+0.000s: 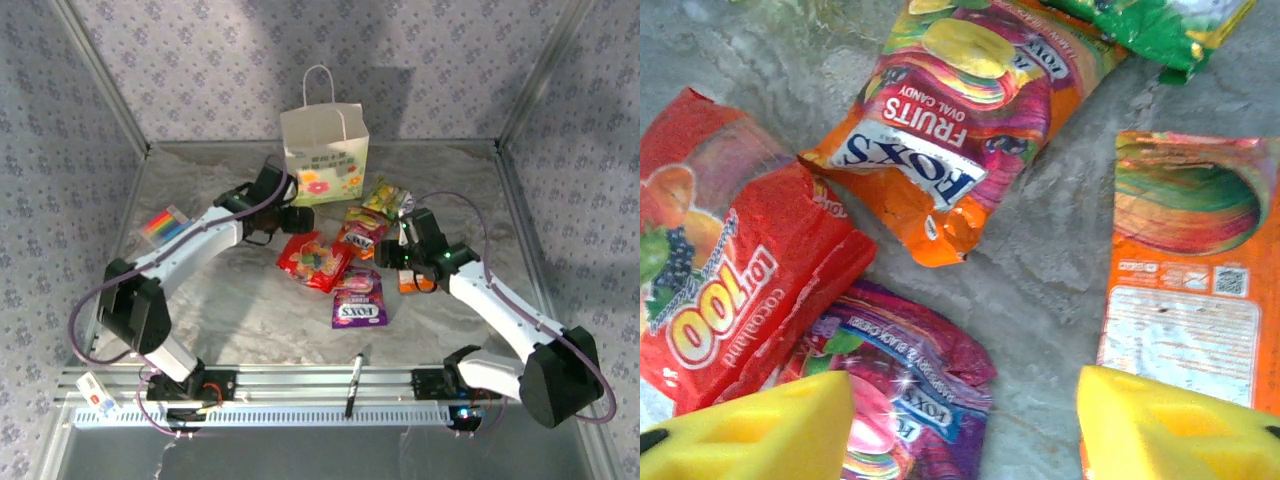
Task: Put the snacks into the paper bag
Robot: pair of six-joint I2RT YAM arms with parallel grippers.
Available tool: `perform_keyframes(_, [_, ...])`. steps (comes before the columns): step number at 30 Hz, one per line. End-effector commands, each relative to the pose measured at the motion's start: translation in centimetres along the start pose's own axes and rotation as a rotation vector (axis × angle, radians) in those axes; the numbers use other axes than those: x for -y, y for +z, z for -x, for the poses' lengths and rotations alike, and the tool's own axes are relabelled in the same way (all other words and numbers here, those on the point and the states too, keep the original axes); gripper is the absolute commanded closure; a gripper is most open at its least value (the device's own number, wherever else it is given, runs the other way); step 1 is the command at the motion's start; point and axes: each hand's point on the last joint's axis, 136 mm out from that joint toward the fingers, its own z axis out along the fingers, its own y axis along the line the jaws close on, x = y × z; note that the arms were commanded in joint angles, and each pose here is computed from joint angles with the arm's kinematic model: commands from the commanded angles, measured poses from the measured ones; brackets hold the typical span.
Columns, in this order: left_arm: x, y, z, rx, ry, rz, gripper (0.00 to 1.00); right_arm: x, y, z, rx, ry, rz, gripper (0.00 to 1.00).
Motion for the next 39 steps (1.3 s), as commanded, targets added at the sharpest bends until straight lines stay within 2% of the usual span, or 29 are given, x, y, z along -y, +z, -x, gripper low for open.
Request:
perform_keyframes(1, [-1.3, -4.0, 0.9, 0.002, 0.125, 0.041, 0.19, 0.1, -0.9, 1.7, 0.036, 0.019, -0.021, 0.33])
perform_keyframes(6, [-2.9, -7.7, 6.2, 0.098, 0.108, 0.028, 0.2, 0.0, -1.5, 3.0, 0.059, 0.013, -0.024, 0.31])
perform_keyframes(10, [-3.8, -8.6, 10.6, 0.175, 0.078, 0.06, 0.2, -0.1, -1.6, 3.6, 0.065, 0.003, -0.023, 0.3])
perform_keyframes(13, [-3.9, -8.4, 13.8, 0.199, 0.053, 0.069, 0.23, -0.1, -1.6, 3.7, 0.059, 0.002, -0.026, 0.29])
perform_keyframes(20, [-4.5, -5.2, 19.5, 0.232, -0.089, 0.077, 0.29, 0.2, -1.2, 3.1, 0.042, -0.004, -0.034, 0.27])
perform_keyframes(27, [-3.9, -2.1, 22.2, 0.27, -0.142, 0.036, 0.3, -0.4, -0.4, 1.7, 0.019, 0.018, 0.017, 0.26])
perform_keyframes(39, [-4.6, 0.8, 21.6, 0.23, -0.2, 0.044, 0.36, 0.6, -0.9, 1.5, 0.038, -0.019, -0.023, 0.26])
